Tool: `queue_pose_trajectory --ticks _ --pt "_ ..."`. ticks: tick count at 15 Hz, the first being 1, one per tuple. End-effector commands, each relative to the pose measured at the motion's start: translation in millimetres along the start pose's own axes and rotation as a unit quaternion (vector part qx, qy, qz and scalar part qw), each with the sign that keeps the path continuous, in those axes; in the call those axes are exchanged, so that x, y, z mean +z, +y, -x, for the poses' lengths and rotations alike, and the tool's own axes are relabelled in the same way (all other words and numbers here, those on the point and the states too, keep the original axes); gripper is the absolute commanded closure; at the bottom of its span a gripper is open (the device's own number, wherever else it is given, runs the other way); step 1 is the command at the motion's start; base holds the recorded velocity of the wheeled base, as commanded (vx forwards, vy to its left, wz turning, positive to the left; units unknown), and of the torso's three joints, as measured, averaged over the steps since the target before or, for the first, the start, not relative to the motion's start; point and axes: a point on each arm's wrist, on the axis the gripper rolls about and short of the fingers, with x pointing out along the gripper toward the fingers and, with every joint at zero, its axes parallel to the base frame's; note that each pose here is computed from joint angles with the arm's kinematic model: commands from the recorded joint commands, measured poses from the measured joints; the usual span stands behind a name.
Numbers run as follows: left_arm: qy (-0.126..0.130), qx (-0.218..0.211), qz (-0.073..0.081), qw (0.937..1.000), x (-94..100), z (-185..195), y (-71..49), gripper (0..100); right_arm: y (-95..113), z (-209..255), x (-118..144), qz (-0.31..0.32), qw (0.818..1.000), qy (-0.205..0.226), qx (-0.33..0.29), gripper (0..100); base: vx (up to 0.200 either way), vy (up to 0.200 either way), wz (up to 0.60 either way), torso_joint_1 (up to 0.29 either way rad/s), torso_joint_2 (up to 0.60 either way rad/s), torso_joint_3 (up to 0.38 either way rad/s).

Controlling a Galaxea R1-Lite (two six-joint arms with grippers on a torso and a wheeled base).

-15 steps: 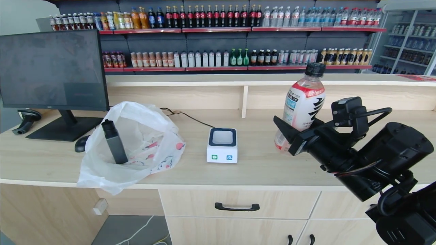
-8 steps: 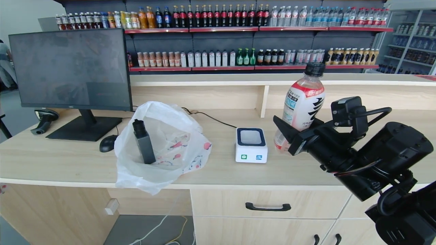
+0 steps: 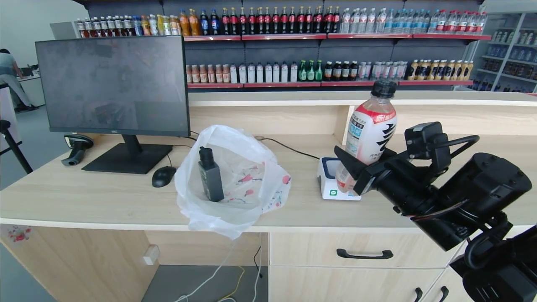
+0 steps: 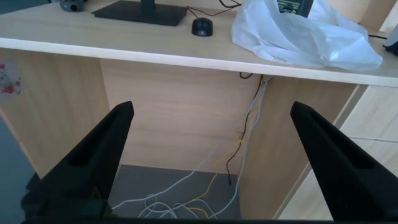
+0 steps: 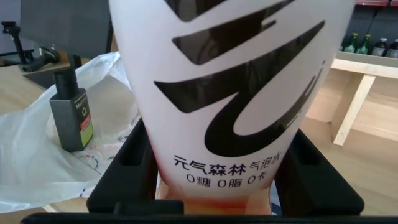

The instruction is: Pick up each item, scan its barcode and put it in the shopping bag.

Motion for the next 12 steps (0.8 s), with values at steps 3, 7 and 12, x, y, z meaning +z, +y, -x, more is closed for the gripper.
queue_pose_trajectory --ticks 3,7,12 --pt "0.0 0.0 0.0 1.0 -0.1 0.0 0.0 0 1.4 0.1 0.2 0.0 1.0 -0.001 0.002 100 0.067 0.0 0.0 0.002 0.0 0.002" --pt "0.0 0.0 0.0 1.0 -0.1 0.0 0.0 0 1.4 0.4 -0.1 0.0 1.0 0.0 0.002 100 0.2 0.0 0.0 -0.005 0.0 0.004" --pt "0.0 0.0 -0.001 1.0 -0.1 0.0 0.0 0 1.6 0.0 3.5 0.001 1.0 -0.007 0.003 100 0.0 0.0 0.0 0.0 0.0 0.0"
